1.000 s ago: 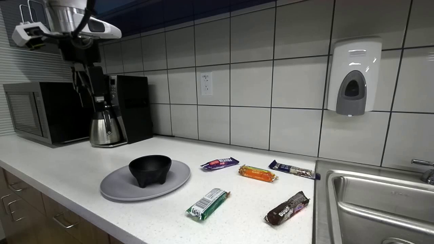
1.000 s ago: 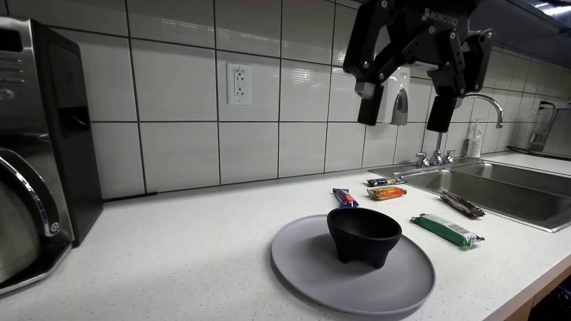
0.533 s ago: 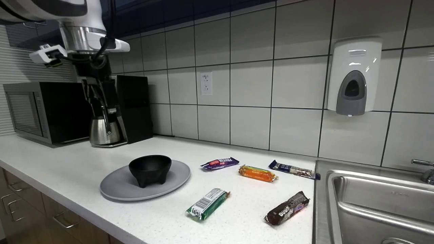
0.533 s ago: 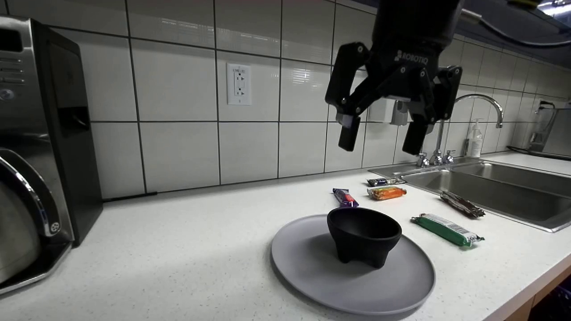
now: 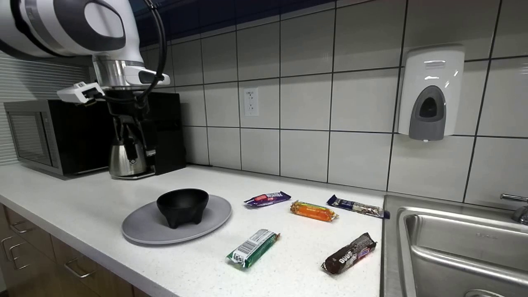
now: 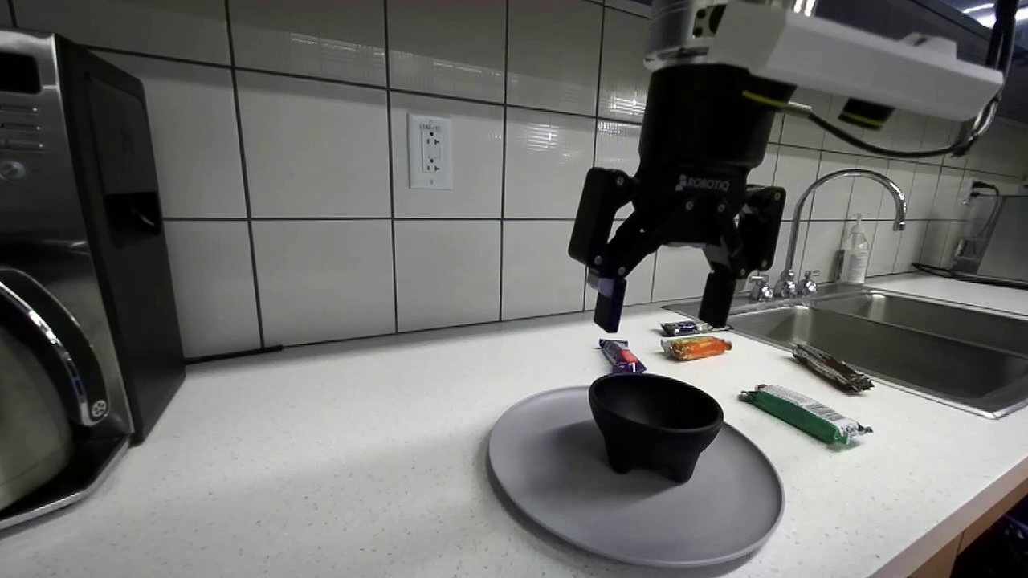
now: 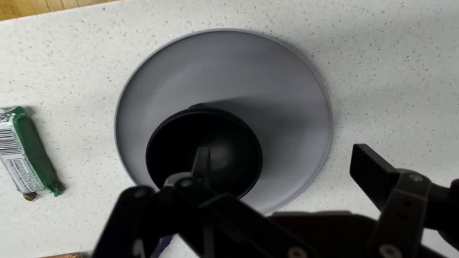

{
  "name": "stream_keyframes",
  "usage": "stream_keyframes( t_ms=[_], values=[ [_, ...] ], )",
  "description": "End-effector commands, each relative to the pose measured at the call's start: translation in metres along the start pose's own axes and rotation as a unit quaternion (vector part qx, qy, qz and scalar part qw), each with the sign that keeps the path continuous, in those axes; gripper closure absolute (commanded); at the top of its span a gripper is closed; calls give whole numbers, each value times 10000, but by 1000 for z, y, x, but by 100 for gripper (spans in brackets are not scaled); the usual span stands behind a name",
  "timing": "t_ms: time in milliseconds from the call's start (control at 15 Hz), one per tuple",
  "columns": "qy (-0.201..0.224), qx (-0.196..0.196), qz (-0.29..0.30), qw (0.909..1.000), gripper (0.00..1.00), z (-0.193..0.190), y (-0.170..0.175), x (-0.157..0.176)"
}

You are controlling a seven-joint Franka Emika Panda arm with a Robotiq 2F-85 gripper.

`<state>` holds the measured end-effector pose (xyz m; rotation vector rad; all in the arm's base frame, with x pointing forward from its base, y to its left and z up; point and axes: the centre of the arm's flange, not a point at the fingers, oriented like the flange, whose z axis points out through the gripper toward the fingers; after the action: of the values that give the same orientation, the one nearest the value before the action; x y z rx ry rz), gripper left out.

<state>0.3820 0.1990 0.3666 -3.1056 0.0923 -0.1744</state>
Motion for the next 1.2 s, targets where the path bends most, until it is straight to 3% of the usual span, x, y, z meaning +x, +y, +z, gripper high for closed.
stream_keyframes(
  t_ms=[0, 1133],
  values=[
    [-19, -81, 9, 10000, 0, 15, -6, 23],
    [-704, -94, 7, 9975, 0, 91, -16, 77]
  ],
)
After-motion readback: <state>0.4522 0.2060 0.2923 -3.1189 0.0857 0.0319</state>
